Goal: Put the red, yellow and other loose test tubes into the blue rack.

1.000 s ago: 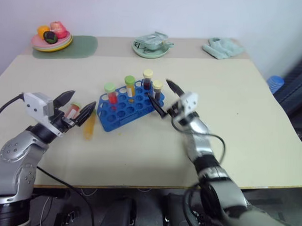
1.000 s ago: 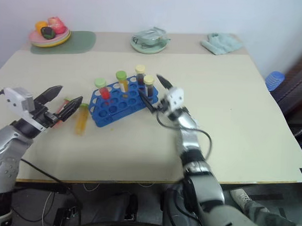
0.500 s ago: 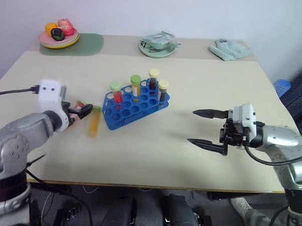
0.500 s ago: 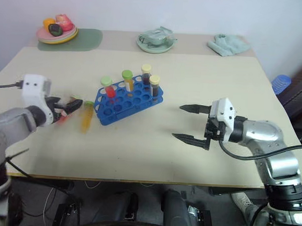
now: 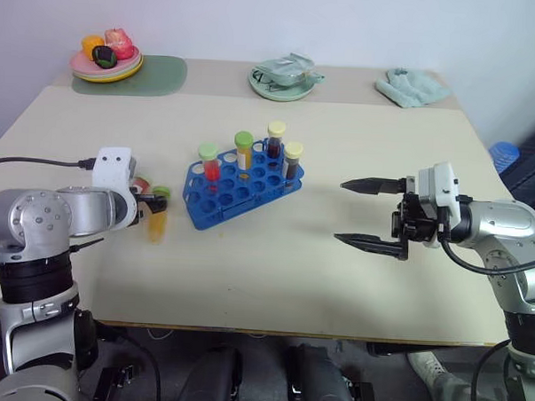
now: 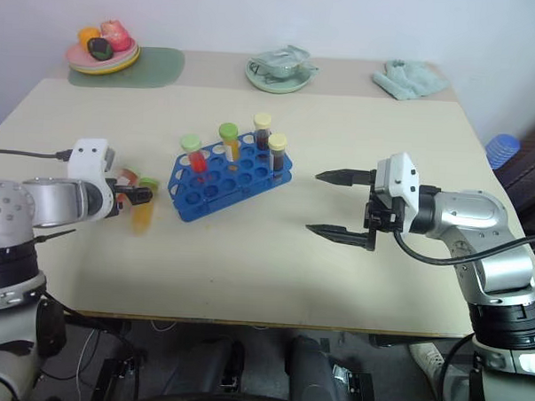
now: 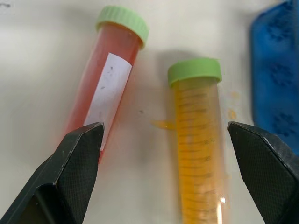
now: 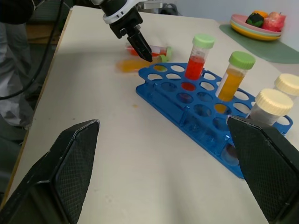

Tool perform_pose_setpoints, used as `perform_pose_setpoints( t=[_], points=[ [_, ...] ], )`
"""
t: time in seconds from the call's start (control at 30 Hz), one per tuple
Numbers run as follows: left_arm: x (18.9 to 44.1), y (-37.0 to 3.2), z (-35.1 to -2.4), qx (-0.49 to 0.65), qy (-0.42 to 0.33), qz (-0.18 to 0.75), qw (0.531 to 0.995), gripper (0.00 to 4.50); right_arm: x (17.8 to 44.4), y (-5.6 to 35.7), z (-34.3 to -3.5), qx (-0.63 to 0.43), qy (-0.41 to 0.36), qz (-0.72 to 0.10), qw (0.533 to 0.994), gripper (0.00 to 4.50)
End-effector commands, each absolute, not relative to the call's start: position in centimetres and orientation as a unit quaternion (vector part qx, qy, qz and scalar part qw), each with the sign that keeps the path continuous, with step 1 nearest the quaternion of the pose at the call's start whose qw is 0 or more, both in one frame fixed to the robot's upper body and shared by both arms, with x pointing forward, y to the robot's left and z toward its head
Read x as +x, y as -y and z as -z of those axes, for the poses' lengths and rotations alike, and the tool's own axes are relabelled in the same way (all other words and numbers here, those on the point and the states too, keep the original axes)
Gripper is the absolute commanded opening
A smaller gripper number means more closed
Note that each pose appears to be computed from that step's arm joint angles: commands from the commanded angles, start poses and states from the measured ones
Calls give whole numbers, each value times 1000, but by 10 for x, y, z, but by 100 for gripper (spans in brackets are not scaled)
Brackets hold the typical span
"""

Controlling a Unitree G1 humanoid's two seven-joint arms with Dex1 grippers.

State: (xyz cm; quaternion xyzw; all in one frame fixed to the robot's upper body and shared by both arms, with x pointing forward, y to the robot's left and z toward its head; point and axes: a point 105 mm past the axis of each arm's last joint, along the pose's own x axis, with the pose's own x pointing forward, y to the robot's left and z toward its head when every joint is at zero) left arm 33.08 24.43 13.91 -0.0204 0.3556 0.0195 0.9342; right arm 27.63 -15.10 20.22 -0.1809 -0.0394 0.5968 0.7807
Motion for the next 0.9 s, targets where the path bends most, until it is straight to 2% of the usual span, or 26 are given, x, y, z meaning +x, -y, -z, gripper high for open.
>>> perform_pose_setpoints(
  t=[0.03,0.23,0.37,0.43,0.9],
  points=[
    [336,-241,-146,-17,-353,-24,935,436,275,150,-214,-192,65,-593,779,446],
    [344,-233,-141,-29,-366,-37,929,436,276,151,-215,-193,67,-590,781,446],
    [344,-234,-135,-35,-376,-50,925,314,276,153,-217,-193,66,-588,783,450],
    [343,-239,-134,-46,-377,-69,922,217,276,153,-216,-193,66,-587,784,450],
    [346,-250,-126,-88,-397,-147,902,217,280,153,-216,-191,65,-590,782,450]
  ],
)
